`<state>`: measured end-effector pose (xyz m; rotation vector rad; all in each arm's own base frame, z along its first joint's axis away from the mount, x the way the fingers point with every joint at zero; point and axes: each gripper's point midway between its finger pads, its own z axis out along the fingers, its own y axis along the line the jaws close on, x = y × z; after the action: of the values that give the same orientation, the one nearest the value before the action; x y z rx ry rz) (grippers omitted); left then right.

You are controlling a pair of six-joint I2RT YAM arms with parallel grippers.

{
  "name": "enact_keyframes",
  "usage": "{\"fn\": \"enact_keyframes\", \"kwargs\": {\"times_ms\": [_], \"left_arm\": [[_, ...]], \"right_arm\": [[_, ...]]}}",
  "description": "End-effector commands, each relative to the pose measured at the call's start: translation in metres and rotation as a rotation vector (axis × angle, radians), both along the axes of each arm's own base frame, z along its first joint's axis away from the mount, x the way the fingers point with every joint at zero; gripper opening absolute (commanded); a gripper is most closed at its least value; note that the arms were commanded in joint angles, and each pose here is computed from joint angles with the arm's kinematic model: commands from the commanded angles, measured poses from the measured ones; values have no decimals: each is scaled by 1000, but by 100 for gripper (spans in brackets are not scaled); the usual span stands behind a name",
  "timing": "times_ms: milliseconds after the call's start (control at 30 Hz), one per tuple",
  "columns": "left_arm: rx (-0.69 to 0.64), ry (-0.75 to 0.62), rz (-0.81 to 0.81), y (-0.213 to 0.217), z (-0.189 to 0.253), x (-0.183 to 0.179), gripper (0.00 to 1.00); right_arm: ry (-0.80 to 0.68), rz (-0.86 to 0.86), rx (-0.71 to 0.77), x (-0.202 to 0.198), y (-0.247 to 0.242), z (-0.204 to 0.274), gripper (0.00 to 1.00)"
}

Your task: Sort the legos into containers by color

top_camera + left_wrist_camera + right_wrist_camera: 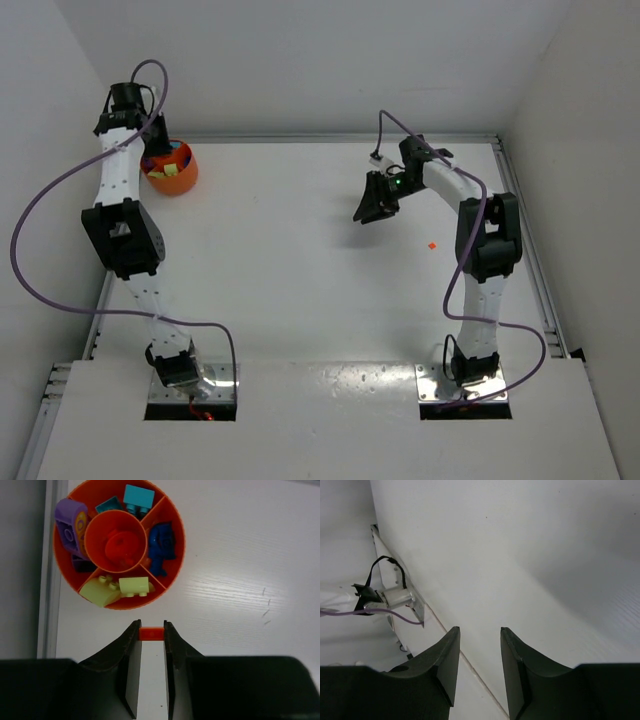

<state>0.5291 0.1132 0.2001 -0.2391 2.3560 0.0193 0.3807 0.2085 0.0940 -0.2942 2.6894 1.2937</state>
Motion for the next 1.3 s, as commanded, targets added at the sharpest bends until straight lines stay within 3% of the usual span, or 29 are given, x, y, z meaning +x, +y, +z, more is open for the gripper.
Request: {"fn": "enact_keyframes", "kwargs": {"times_ms": [0,300,1267], "left_arm": [[22,-73,35,14,29,10,0],[57,-61,96,54,15,18,0],[10,-130,55,53,-20,60,2]], "right_arm": [[-47,21,7,0,2,11,39],[-35,23,14,-1,2,6,38],[-8,24,2,-8,4,-9,38]]}}
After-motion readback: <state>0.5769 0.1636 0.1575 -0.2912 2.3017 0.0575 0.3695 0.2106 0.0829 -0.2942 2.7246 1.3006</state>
